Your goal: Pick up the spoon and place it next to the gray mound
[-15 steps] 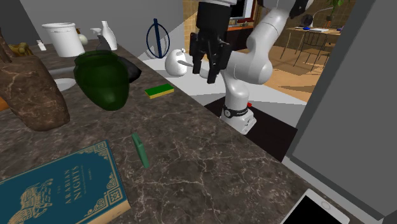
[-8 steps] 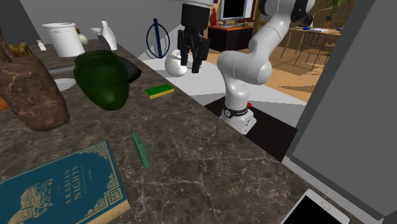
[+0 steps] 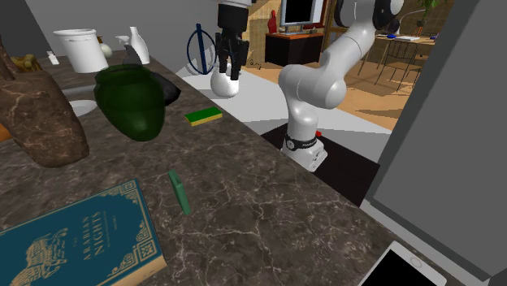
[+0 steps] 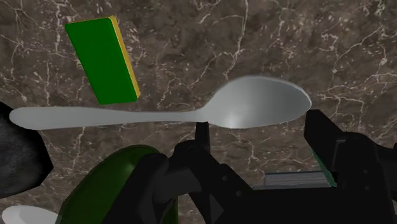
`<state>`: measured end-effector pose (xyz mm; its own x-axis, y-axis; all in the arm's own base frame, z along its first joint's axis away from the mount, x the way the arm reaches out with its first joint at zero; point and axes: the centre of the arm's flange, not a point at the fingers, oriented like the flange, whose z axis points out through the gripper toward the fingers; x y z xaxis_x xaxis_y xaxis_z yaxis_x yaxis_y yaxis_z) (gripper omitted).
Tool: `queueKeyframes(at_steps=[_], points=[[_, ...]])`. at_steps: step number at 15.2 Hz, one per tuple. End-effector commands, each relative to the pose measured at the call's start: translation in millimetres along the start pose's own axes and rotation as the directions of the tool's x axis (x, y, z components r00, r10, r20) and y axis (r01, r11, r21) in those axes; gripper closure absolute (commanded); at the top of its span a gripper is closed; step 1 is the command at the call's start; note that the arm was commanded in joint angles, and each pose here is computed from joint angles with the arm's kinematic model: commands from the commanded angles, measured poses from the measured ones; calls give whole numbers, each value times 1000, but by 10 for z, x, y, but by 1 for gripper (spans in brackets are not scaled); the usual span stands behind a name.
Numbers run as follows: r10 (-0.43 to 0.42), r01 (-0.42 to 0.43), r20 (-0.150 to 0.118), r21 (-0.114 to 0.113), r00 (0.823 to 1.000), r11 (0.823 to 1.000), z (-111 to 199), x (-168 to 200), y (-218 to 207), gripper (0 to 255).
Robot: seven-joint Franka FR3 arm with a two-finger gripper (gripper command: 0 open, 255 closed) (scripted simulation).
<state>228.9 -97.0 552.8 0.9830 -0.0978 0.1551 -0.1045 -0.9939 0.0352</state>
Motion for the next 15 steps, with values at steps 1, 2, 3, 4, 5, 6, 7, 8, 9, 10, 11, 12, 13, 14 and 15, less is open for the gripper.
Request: queueKeyframes(at_steps=[1,2,3,4,5,6,7,8,9,10,11,12,13,14,15], points=[[-1,1,0,-1,1000,1000,-3,-32,294,255],[-1,1,0,-1,1000,1000,-1,-49,425,255],[-1,1,0,-1,1000,1000,0,-65,556,255],[-1,1,0,-1,1000,1000,2,-82,687,255],[-1,1,0,-1,1000,1000,4,-99,817,255],[-1,1,0,-1,1000,1000,6,-115,948,255],[-1,1,0,-1,1000,1000,8,-132,1079,255],[-1,1,0,-1,1000,1000,10,-149,1210,255],[-1,1,0,-1,1000,1000,12,-166,1341,255],[-1,1,0,-1,1000,1000,13,-182,1472,255],[-1,1,0,-1,1000,1000,15,-199,1603,255],[-1,1,0,-1,1000,1000,17,-216,1734,255],[-1,1,0,-1,1000,1000,19,-233,1865,255],[-1,1,0,-1,1000,1000,21,-249,1996,255],[-1,1,0,-1,1000,1000,23,-266,2127,255]])
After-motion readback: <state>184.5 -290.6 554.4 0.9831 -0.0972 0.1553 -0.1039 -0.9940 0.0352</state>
